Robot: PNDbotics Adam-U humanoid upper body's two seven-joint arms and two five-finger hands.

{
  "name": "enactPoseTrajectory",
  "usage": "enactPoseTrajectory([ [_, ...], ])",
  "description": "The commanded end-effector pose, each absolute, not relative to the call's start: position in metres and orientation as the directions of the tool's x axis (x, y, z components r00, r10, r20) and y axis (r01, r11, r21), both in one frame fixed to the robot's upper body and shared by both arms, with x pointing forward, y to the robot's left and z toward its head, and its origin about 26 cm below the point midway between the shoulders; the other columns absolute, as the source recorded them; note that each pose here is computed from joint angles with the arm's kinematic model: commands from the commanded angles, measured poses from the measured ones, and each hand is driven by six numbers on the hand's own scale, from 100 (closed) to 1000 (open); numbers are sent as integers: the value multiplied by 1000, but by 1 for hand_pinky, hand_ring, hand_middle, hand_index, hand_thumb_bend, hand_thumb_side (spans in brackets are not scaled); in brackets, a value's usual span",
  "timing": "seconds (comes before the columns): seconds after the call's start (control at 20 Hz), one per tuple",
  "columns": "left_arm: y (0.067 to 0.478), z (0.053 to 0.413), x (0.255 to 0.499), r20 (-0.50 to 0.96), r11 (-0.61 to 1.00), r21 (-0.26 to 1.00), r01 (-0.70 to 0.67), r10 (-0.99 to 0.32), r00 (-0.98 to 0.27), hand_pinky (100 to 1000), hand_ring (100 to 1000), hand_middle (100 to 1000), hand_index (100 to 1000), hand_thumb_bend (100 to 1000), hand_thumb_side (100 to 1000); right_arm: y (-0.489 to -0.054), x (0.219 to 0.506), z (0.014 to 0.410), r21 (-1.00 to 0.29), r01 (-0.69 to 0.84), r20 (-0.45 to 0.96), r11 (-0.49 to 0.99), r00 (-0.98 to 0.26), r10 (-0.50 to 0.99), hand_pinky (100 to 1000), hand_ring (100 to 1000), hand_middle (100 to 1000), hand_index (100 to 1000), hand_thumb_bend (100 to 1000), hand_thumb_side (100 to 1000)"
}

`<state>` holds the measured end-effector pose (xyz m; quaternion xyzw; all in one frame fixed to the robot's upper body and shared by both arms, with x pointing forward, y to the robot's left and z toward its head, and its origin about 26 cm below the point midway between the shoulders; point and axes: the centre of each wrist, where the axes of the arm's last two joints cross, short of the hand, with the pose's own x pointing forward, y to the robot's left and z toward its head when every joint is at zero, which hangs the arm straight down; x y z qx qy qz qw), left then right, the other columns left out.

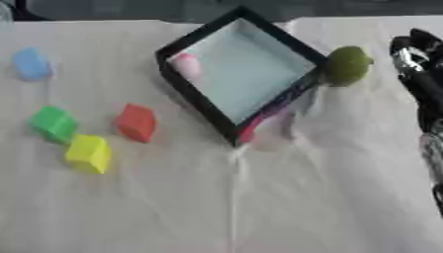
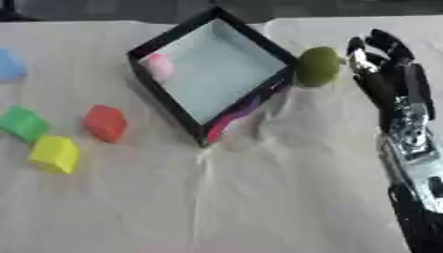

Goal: Pick up objects on the table and place them in the box.

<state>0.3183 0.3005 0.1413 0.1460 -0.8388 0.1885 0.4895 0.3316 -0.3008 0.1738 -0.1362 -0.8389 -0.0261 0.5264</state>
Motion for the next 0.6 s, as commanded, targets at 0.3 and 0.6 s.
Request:
enactPoseTrajectory([
  [0.3, 305, 151, 317, 860, 891, -156, -426, -89, -503, 740, 790, 788, 828, 367, 706, -303, 331, 184, -107, 258, 873, 960, -437, 214, 871, 811, 831, 872, 258, 412],
  [0.6, 305, 159, 318, 846, 890, -166, -424, -92, -526, 742, 793, 791, 828, 369, 701, -303, 332, 187, -102, 263, 869, 959, -447, 215, 871, 811, 831, 872, 260, 410],
])
